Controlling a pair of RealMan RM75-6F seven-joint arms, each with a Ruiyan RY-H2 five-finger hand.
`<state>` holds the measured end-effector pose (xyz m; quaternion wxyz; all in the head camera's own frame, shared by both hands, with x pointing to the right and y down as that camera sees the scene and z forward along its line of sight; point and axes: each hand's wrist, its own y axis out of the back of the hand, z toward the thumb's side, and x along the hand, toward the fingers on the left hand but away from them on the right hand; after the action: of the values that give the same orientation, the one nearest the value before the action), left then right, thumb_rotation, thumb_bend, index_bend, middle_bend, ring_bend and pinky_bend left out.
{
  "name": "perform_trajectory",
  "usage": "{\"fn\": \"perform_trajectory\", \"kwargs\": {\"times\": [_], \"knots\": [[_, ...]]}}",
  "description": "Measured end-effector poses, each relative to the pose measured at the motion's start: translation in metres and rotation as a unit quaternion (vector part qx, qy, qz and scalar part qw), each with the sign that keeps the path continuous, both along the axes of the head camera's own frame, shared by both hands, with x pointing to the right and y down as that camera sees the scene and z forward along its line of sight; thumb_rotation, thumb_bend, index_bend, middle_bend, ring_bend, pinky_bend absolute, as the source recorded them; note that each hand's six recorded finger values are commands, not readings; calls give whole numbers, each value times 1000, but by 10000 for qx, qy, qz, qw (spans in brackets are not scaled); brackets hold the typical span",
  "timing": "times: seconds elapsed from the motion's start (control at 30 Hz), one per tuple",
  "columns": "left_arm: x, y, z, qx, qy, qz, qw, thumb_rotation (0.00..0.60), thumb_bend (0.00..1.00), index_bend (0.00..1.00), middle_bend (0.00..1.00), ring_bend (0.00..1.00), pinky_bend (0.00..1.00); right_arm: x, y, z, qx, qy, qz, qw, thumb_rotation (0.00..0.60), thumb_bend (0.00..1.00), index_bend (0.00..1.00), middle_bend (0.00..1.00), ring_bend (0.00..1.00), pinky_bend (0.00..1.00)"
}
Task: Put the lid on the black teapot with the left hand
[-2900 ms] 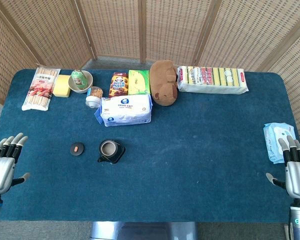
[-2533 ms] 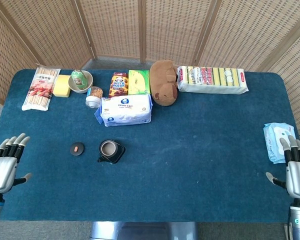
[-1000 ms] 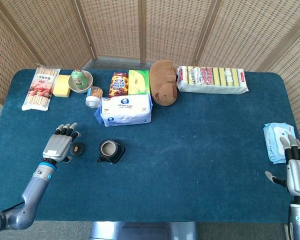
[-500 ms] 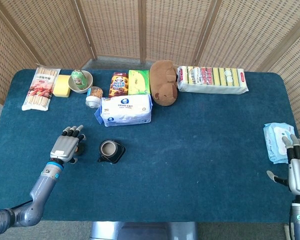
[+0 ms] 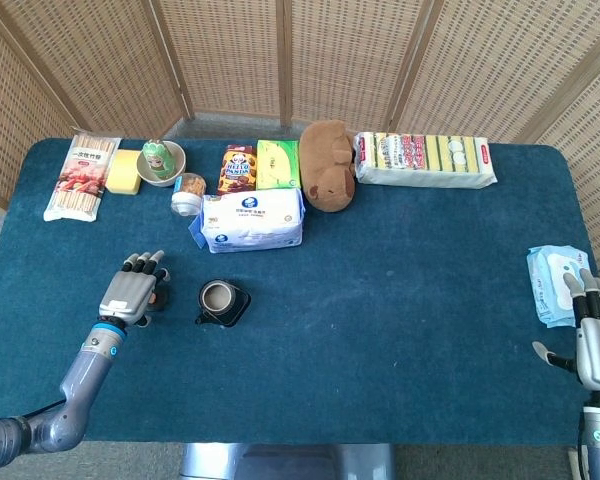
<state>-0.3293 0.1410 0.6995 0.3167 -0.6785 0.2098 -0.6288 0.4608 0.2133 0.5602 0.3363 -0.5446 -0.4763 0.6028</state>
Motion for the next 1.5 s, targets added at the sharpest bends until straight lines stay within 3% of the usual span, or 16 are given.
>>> {"fn": "perform_trajectory", "kwargs": {"times": [0.63,1.0,1.5], "knots": [[-1,-4,7,-69,-124,1,9999,600,202,307,0,0,50,0,0,1,-4,2,3,10000,600,0,0,0,0,0],[0,-3,7,-63,-143,21,9999,600,235,376,0,0,50,0,0,1,-17,-50,-9,10000,600,0,0,0,0,0],[-2,-2,6,-51,-162,6,9999,600,247,382,0,0,50,-1,0,2,-45,-68,-28,10000,600,0,3,0,0,0]]}}
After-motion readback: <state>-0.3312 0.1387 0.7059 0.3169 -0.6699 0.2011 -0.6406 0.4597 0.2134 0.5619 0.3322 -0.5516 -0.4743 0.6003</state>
